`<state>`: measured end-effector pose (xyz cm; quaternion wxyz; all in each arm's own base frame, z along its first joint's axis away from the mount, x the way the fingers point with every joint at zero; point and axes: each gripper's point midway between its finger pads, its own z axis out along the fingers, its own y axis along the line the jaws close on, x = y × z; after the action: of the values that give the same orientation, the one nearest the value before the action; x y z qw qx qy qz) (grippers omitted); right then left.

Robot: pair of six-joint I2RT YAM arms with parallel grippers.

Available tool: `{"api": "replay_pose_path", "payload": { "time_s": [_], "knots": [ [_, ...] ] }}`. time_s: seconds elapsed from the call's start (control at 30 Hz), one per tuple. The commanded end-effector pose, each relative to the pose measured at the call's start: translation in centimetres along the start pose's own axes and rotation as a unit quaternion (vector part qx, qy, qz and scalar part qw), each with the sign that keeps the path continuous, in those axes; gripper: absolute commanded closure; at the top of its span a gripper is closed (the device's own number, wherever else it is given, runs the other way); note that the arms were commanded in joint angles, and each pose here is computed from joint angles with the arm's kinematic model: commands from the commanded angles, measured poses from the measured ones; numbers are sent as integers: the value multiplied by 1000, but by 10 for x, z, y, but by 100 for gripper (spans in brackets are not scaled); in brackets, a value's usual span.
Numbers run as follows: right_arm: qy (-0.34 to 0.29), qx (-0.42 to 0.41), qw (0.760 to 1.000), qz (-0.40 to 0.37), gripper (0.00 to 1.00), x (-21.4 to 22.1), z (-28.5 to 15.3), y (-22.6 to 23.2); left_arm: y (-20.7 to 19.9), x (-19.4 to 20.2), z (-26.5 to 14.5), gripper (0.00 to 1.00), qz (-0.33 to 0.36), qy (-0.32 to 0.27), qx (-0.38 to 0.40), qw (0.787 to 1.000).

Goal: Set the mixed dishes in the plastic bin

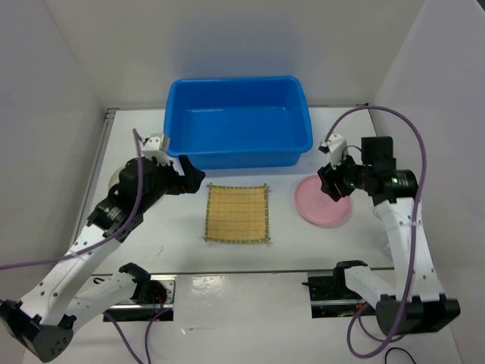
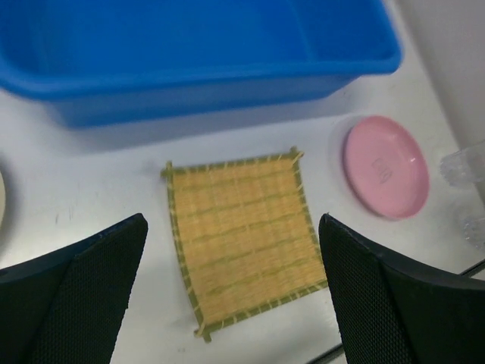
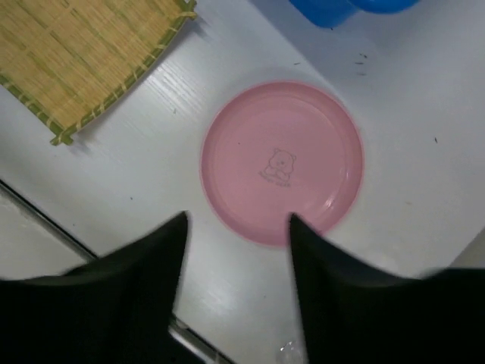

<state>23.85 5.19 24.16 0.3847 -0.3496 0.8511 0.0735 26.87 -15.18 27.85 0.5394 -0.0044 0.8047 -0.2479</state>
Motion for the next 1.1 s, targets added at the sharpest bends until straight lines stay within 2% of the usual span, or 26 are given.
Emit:
{"api": "replay_pose_path", "payload": {
  "time_s": [0.0,0.07,0.1,0.13,0.17,0.23,0.27,0.3,0.33,0.43,0.53,0.57,0.63,0.7,0.83,1.07],
  "knots": [
    [-1,-47,999,17,50,-10,48,-1,21,33,6,0,-37,68,-55,995],
    [18,-76,996,48,68,-5,71,0,25,52,9,0,-69,85,-57,992],
    [23,-78,995,60,88,-4,77,-1,24,56,7,0,-86,83,-52,991],
    [28,-86,993,76,96,0,85,1,22,61,7,0,-119,85,-50,988],
    [41,-107,988,103,100,6,97,7,27,75,6,0,-132,96,-59,985],
    [57,-141,980,131,100,12,108,21,22,82,5,0,-153,103,-43,982],
    [74,-162,970,163,98,19,117,29,20,85,4,0,-170,104,-38,979],
    [69,-191,963,176,64,18,118,39,20,93,5,0,-179,114,-31,977],
    [68,-200,961,180,41,17,120,41,18,98,7,0,-180,123,-25,976],
    [80,-194,962,172,10,17,127,47,17,124,17,0,-185,183,-26,965],
    [91,-226,956,166,2,13,139,72,29,160,27,0,-176,259,-45,949],
    [97,-231,953,171,2,15,143,78,30,167,32,0,-178,275,-39,944],
    [89,-266,938,206,2,14,154,91,26,174,37,0,-192,287,7,939],
    [87,-271,933,221,2,12,163,91,26,178,46,0,-197,288,28,937],
    [77,-267,925,258,2,8,191,90,42,189,56,0,-199,307,10,931],
    [78,-255,933,242,2,13,233,115,49,201,70,0,-196,309,16,930]
  ]
}}
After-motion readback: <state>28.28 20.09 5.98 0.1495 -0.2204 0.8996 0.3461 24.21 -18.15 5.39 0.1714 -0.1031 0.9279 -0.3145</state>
